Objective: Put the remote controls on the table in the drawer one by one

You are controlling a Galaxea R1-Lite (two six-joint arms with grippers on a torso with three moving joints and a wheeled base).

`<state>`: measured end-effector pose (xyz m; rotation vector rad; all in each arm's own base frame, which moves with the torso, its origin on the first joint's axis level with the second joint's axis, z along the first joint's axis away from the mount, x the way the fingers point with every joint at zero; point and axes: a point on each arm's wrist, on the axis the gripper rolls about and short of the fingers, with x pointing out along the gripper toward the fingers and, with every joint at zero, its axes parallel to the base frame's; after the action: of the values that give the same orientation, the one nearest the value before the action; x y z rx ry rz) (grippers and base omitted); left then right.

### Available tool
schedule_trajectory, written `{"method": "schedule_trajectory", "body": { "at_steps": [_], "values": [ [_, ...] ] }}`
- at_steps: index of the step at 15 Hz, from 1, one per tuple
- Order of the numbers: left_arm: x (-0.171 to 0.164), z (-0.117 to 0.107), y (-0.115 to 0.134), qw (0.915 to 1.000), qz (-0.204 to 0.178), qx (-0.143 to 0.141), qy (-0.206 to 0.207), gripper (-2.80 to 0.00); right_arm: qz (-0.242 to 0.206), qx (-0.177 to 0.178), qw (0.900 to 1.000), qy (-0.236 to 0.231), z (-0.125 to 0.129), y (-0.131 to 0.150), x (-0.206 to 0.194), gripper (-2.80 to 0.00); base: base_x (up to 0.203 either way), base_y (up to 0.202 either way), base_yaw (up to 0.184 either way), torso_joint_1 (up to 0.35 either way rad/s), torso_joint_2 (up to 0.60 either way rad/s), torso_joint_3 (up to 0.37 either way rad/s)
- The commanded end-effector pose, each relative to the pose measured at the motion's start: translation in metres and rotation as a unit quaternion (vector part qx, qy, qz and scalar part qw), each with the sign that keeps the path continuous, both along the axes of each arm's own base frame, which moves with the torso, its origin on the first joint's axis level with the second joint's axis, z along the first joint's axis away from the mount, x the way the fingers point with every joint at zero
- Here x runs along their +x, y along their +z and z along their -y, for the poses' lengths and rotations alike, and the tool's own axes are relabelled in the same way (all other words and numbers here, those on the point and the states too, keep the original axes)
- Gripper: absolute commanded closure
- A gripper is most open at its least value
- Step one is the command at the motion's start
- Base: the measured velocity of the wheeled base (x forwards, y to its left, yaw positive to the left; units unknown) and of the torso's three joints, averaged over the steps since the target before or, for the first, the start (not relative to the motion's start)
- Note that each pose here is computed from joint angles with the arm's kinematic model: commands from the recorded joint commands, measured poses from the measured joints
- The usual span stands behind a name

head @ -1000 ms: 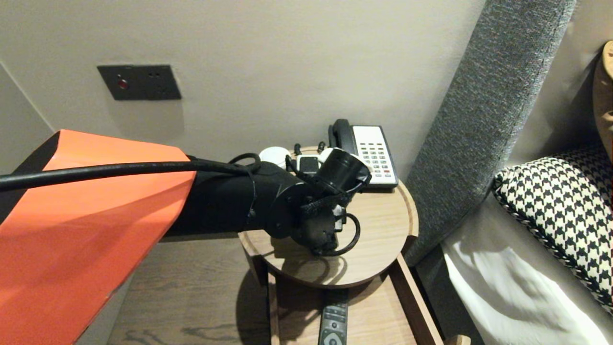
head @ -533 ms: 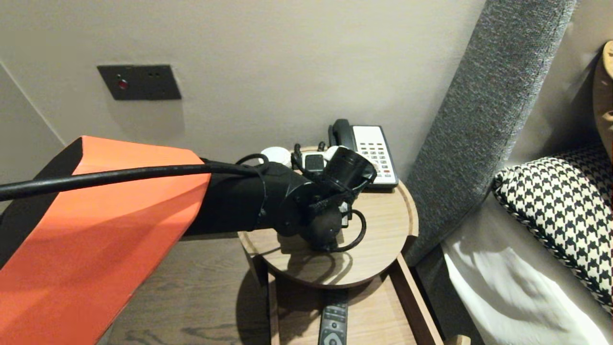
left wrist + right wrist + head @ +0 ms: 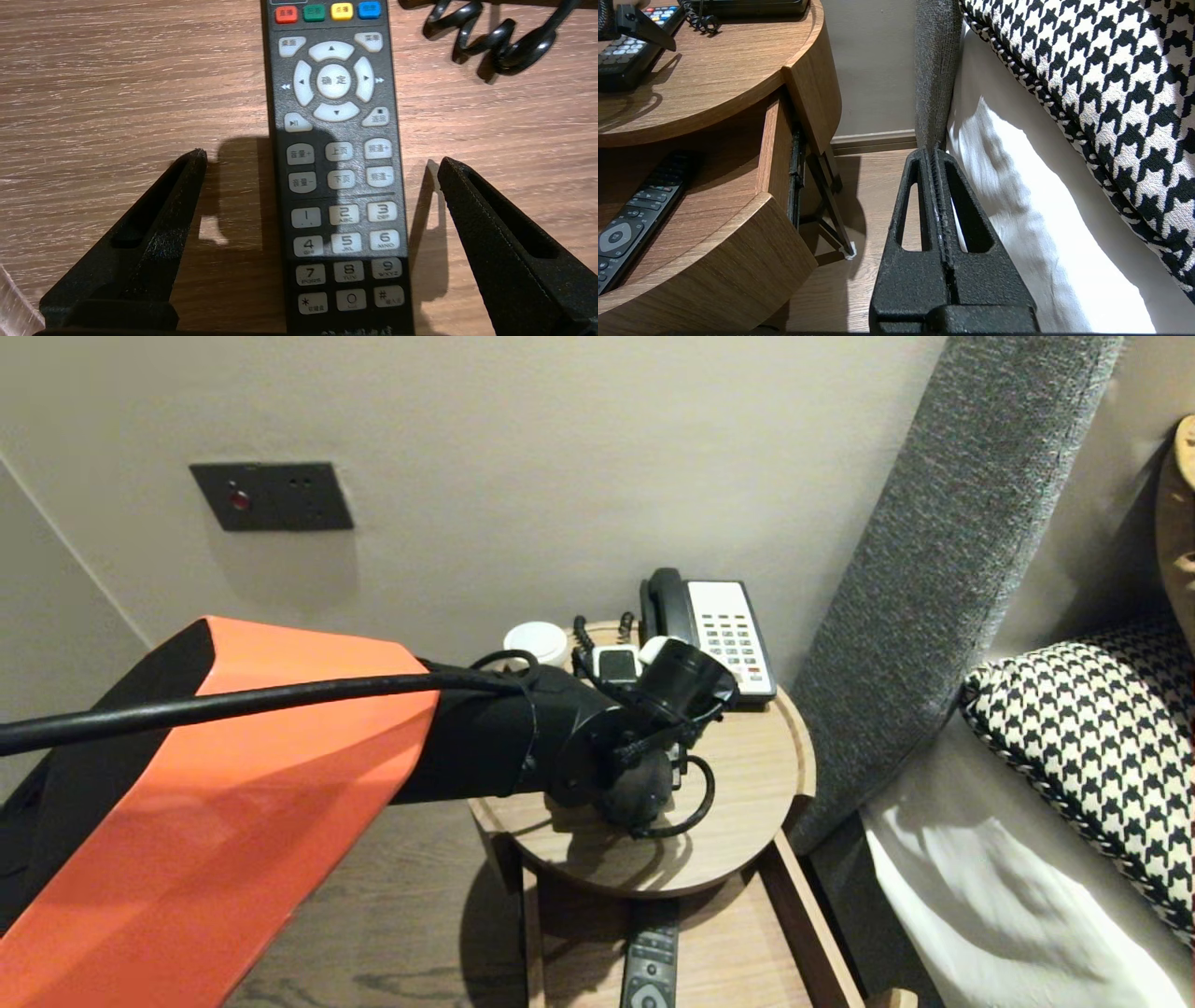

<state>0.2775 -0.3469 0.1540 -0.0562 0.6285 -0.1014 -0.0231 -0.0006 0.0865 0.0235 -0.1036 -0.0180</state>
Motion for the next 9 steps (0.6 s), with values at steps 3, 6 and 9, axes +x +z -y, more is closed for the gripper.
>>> {"method": "schedule_trajectory", "body": {
  "at_steps": [3,6,9],
  "values": [
    [-0.001,0.002,-0.004,1.0000,-0.001,0.004,0.001,0.00,-0.020,0.000,1.000,0.000,0.000,-0.011,0.003,0.00,0.000,0.000,0.000,0.000,0.00,0.000],
    [0.000,0.004,-0.016,0.9999,-0.013,0.002,0.009,0.00,-0.020,0.000,1.000,0.000,0.000,-0.011,0.003,0.00,0.000,0.000,0.000,0.000,0.00,0.000],
    [-0.002,0.002,-0.003,0.9999,-0.006,-0.006,0.006,0.00,-0.020,0.000,1.000,0.000,0.000,-0.011,0.003,0.00,0.000,0.000,0.000,0.000,0.00,0.000]
  ]
}}
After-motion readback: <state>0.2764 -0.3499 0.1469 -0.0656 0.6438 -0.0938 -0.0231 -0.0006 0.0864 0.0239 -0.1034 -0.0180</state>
